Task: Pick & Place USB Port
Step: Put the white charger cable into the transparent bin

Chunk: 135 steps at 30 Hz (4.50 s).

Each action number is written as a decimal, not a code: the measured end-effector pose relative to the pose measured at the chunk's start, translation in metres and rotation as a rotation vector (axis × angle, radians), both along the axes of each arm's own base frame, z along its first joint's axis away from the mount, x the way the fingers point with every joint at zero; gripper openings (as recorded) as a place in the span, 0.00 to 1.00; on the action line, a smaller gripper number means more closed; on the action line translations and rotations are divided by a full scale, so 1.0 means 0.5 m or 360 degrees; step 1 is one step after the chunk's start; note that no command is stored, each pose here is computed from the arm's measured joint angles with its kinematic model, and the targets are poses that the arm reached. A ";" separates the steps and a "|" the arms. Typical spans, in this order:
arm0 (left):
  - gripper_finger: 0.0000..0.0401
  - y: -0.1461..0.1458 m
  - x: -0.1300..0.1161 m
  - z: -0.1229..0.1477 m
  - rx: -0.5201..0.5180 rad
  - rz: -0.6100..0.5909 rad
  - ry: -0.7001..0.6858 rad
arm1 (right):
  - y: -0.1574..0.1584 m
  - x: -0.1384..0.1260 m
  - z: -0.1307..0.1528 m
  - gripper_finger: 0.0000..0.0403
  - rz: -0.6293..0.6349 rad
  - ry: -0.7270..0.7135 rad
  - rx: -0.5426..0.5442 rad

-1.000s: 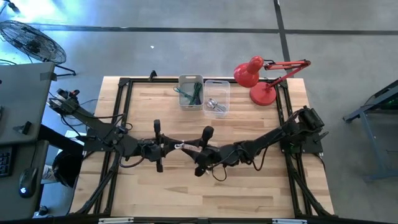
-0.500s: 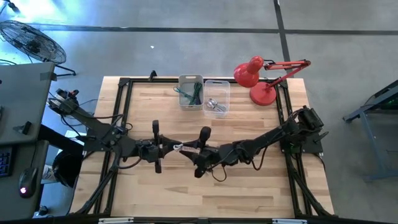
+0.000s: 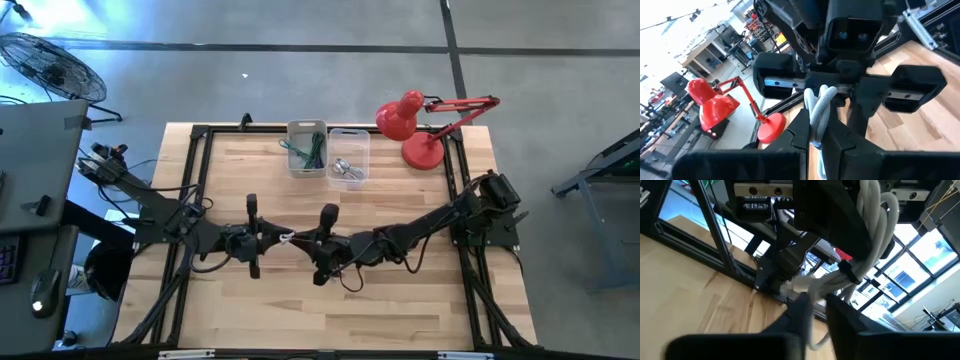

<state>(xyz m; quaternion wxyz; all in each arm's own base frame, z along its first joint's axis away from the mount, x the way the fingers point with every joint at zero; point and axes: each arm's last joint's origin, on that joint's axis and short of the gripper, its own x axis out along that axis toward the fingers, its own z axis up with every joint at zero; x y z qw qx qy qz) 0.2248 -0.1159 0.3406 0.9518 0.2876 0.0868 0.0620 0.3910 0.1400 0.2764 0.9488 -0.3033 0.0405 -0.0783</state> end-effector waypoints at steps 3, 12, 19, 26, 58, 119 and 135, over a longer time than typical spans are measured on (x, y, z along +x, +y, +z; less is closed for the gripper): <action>0.04 0.001 0.000 -0.002 0.0008 0.0008 0.0010 | -0.003 0.001 -0.002 0.02 0.0006 0.0025 -0.0015; 0.04 0.001 0.001 -0.004 0.0008 0.0021 0.0016 | -0.010 0.001 -0.004 0.01 -0.0055 0.0054 0.0008; 0.09 0.001 0.001 -0.006 -0.0009 -0.0001 0.0032 | -0.003 -0.005 -0.007 0.00 -0.0149 0.0090 -0.0059; 0.24 -0.004 0.001 -0.006 0.0000 -0.0126 0.0046 | 0.000 -0.021 0.014 0.00 -0.0213 0.0098 -0.0095; 0.37 -0.095 -0.124 0.088 0.0379 0.0011 0.0039 | 0.081 -0.146 -0.036 0.00 -0.1083 0.0389 -0.0539; 0.37 -0.096 -0.132 0.058 0.0219 -0.0056 0.0166 | -0.330 -0.064 -0.207 0.00 -0.1580 0.0930 0.0124; 0.37 -0.096 -0.132 0.058 0.0219 -0.0059 0.0168 | -0.378 -0.067 -0.211 0.00 -0.1623 0.0938 0.0301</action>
